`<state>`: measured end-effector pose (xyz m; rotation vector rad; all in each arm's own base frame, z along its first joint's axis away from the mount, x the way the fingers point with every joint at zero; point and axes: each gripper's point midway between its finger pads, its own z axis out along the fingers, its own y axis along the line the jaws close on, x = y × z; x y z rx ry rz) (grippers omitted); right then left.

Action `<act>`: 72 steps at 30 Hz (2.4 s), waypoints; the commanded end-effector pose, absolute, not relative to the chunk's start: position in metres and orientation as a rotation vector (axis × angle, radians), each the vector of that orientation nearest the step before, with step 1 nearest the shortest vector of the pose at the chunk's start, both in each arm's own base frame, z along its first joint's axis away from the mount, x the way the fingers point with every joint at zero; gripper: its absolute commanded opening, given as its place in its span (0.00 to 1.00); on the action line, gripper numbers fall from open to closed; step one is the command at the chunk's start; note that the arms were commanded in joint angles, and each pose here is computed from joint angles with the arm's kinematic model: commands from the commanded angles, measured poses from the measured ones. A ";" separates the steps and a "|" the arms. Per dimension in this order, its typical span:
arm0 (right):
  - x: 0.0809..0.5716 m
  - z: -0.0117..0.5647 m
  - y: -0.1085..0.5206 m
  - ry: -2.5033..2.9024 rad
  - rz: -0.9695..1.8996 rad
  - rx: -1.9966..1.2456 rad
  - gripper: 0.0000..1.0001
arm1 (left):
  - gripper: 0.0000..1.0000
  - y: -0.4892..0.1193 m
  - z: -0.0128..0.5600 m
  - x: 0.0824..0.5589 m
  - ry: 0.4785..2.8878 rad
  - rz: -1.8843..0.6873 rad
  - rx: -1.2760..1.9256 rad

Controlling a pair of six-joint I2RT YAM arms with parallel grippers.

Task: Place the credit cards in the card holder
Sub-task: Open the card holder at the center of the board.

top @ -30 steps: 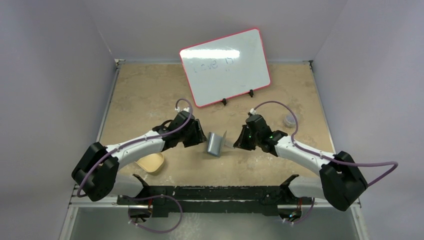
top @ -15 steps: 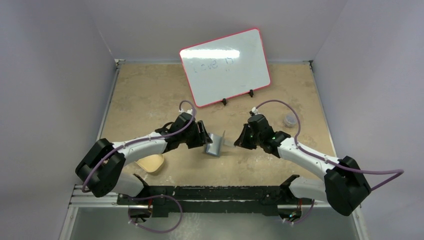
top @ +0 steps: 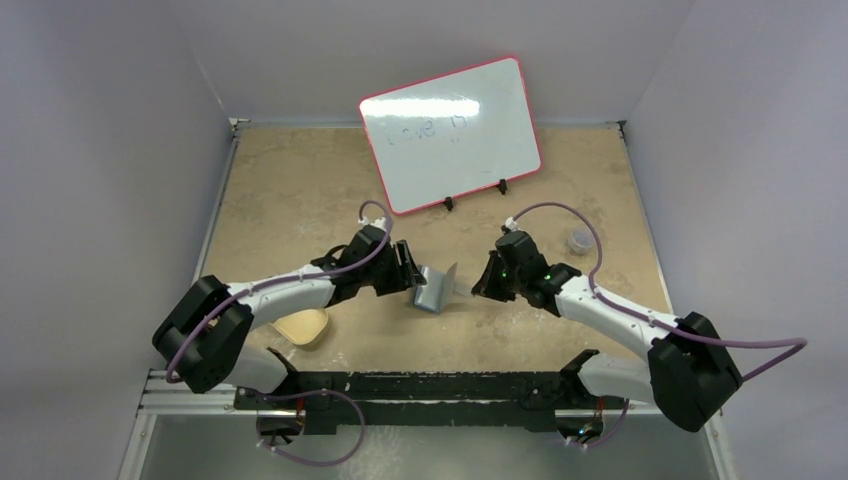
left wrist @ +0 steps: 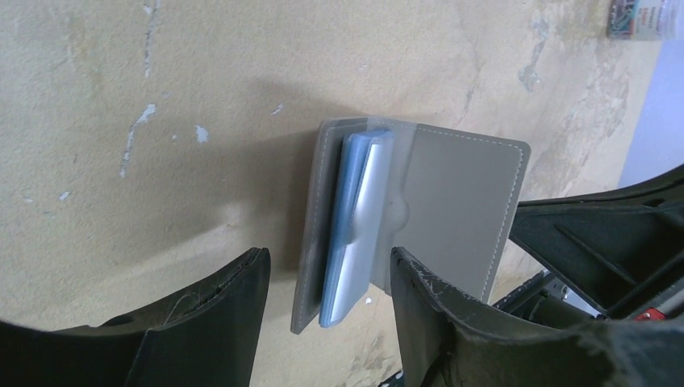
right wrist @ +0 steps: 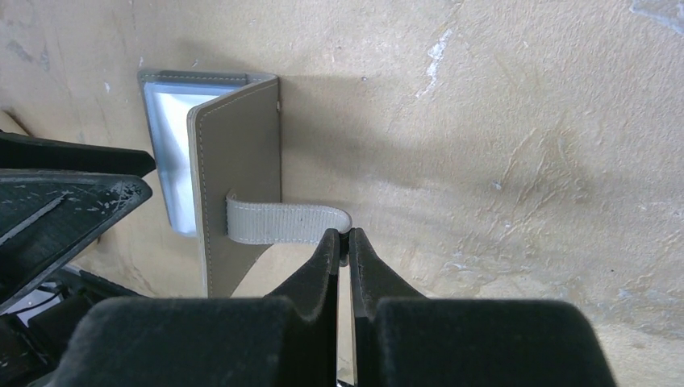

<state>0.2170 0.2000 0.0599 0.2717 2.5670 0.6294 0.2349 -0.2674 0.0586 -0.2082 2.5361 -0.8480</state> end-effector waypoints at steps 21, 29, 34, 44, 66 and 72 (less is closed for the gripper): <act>0.213 0.055 0.192 2.576 0.598 0.283 0.02 | 0.40 -0.291 0.071 0.246 2.411 -1.032 -0.146; 0.215 0.065 0.193 2.557 0.615 0.294 0.11 | 0.00 -0.300 0.080 0.243 2.389 -1.117 -0.126; 0.218 0.097 0.199 2.539 0.650 0.279 0.28 | 0.00 -0.297 0.089 0.242 2.377 -1.111 -0.132; 0.231 0.177 0.242 2.326 1.002 0.236 0.45 | 0.00 -0.291 0.105 0.242 2.358 -1.034 -0.127; 0.258 0.119 0.304 2.437 1.057 0.179 0.47 | 0.00 -0.296 0.106 0.241 2.325 -1.047 -0.091; 0.259 0.106 0.312 2.473 1.028 0.162 0.46 | 0.00 -0.297 0.106 0.242 2.320 -1.049 -0.094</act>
